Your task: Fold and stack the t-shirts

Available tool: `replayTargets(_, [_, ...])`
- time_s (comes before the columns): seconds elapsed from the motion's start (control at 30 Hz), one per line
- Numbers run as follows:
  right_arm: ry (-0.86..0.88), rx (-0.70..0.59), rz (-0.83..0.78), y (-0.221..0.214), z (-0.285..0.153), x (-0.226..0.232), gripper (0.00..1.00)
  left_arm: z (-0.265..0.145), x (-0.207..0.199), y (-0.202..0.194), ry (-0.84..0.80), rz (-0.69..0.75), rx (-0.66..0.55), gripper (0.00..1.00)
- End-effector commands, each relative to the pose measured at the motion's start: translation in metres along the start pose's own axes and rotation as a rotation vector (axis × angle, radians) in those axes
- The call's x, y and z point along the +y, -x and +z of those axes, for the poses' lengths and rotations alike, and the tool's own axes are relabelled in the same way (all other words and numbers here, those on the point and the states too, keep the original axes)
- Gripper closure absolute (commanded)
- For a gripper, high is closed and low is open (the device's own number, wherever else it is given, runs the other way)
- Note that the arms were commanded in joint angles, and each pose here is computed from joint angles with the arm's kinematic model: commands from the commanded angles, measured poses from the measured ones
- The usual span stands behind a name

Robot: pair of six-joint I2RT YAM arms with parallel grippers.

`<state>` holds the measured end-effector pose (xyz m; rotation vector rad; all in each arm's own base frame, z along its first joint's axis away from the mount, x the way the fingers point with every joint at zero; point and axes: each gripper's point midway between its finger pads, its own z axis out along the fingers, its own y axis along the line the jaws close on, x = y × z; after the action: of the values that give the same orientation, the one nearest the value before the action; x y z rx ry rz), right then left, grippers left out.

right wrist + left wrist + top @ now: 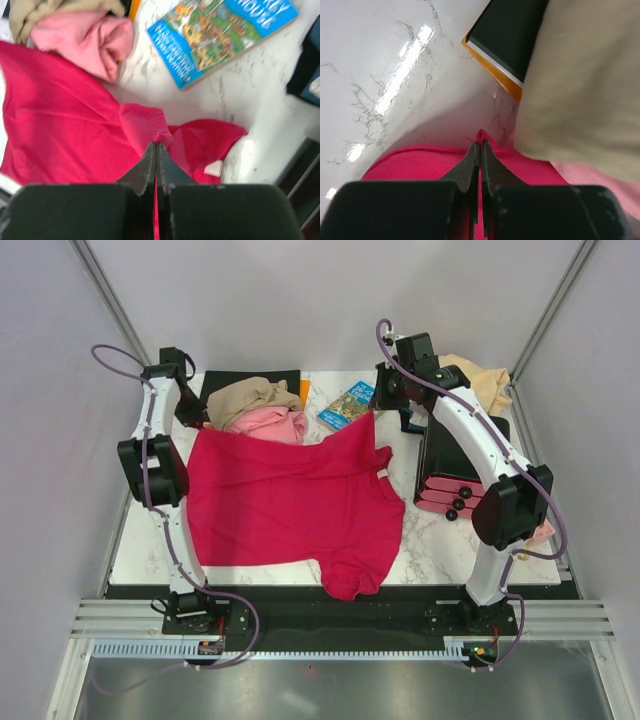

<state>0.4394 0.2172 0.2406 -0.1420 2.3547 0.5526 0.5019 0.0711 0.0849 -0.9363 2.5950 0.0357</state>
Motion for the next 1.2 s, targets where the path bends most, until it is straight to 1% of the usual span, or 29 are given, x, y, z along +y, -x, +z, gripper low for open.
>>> replayTargets(0.0, [-0.04, -0.162, -0.029, 0.059, -0.001, -0.007, 1.0, -0.07, -0.004, 0.031, -0.083, -0.004, -0.147, 0.98])
replayTargets(0.03, [-0.046, -0.158, -0.033, 0.06, 0.007, -0.01, 1.0, -0.08, -0.004, 0.033, -0.09, -0.005, -0.166, 0.98])
replayTargets(0.1, [-0.046, -0.185, -0.049, 0.073, 0.009, -0.01, 1.0, -0.088, -0.002, 0.035, -0.086, -0.018, -0.185, 0.98])
replayTargets(0.13, [-0.05, -0.178, -0.049, 0.073, 0.017, -0.012, 1.0, -0.094, 0.001, 0.037, -0.08, -0.027, -0.2, 0.98])
replayTargets(0.2, [-0.045, -0.214, -0.062, 0.087, 0.018, -0.011, 1.0, -0.106, 0.001, 0.04, -0.094, -0.038, -0.228, 0.98])
replayTargets(0.23, [-0.052, -0.212, -0.062, 0.088, 0.026, -0.014, 1.0, -0.108, 0.002, 0.04, -0.09, -0.041, -0.234, 0.98])
replayTargets(0.3, [-0.059, -0.25, -0.068, 0.102, 0.025, -0.014, 1.0, -0.115, 0.002, 0.043, -0.091, -0.044, -0.254, 0.98])
replayTargets(0.37, [-0.069, -0.257, -0.067, 0.107, 0.035, -0.018, 1.0, -0.118, 0.008, 0.046, -0.073, -0.05, -0.269, 0.98])
replayTargets(0.57, [-0.064, -0.337, -0.065, 0.131, 0.038, -0.017, 1.0, -0.12, 0.027, 0.048, -0.005, -0.071, -0.293, 0.98])
replayTargets(0.7, [-0.045, -0.402, -0.055, 0.152, 0.032, -0.013, 1.0, -0.124, 0.038, 0.057, 0.018, -0.081, -0.327, 0.98])
replayTargets(0.8, [-0.038, -0.419, -0.058, 0.158, 0.035, -0.012, 1.0, -0.122, 0.045, 0.064, 0.023, -0.097, -0.333, 0.98])
replayTargets(0.93, [-0.033, -0.426, -0.07, 0.16, 0.039, -0.013, 1.0, -0.111, 0.041, 0.07, 0.004, -0.097, -0.317, 0.98])
replayTargets(1.17, [-0.08, -0.388, -0.097, 0.149, 0.048, -0.028, 1.0, -0.1, 0.039, 0.073, 0.004, -0.091, -0.306, 0.98])
